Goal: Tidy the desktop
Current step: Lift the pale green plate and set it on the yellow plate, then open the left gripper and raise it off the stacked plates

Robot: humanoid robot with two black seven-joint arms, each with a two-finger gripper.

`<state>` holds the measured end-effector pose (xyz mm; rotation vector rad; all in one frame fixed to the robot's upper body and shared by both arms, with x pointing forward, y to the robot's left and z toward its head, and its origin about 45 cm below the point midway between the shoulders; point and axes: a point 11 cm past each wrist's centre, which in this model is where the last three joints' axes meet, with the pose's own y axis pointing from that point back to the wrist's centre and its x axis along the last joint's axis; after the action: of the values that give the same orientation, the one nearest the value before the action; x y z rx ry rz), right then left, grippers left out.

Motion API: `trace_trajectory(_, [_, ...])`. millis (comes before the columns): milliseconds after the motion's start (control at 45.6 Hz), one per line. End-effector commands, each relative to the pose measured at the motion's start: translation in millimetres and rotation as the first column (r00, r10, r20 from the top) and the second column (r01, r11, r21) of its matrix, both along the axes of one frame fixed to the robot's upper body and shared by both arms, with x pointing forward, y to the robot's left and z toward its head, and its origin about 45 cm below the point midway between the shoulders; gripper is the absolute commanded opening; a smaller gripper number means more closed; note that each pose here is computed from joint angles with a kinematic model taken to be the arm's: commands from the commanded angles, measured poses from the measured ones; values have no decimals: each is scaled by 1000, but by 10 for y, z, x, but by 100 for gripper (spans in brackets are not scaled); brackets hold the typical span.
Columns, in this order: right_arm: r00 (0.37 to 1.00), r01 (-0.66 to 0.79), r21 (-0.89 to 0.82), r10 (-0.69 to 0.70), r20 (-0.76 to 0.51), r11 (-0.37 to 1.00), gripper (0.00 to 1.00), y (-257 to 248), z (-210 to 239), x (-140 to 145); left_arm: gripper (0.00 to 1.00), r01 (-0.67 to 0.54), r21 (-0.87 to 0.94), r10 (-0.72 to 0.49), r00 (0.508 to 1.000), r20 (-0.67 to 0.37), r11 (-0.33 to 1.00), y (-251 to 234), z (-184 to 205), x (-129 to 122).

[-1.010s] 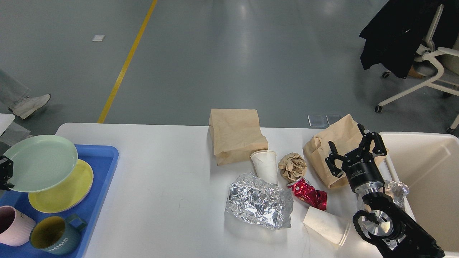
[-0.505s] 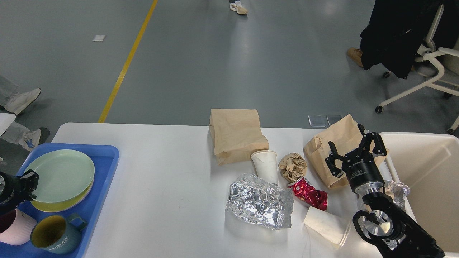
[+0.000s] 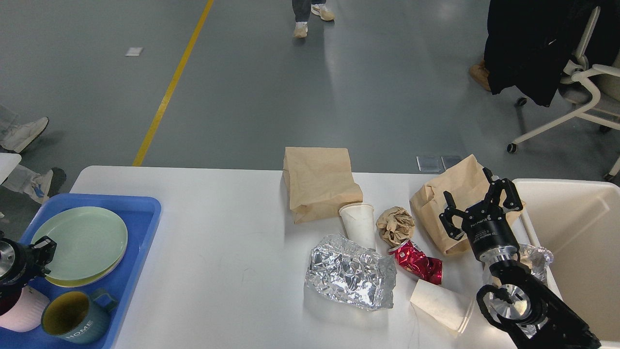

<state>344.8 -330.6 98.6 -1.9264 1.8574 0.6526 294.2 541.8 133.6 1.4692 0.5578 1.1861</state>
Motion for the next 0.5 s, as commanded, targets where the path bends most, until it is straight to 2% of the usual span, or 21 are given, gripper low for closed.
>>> trace_trajectory(0, [1000, 0, 1, 0, 0, 1000, 100, 5, -2, 0, 39, -13, 33, 13, 1000, 20, 999, 49, 26, 11])
trace_trajectory(22, [1000, 0, 0, 0, 0, 1000, 100, -2, 0, 0, 48, -16, 41, 15, 1000, 27, 999, 59, 31, 17])
trace_trajectory(66, [1000, 0, 0, 0, 0, 1000, 100, -2, 0, 0, 58, -21, 55, 19, 999, 37, 998, 71, 41, 28])
trace_trajectory(154, [1000, 0, 1, 0, 0, 1000, 100, 5, -2, 0, 70, -25, 68, 22, 999, 45, 997, 85, 48, 34])
trace_trajectory(329, [1000, 0, 0, 0, 0, 1000, 100, -2, 0, 0, 80, -29, 67, 25, 998, 60, 997, 95, 95, 69])
trace_trajectory(439, [1000, 0, 0, 0, 0, 1000, 100, -2, 0, 0, 92, -32, 31, 29, 996, 81, 999, 25, 110, 136])
trace_trajectory(483, [1000, 0, 0, 0, 0, 1000, 100, -2, 0, 0, 95, -31, 7, 30, 994, 104, 999, -34, 139, 209])
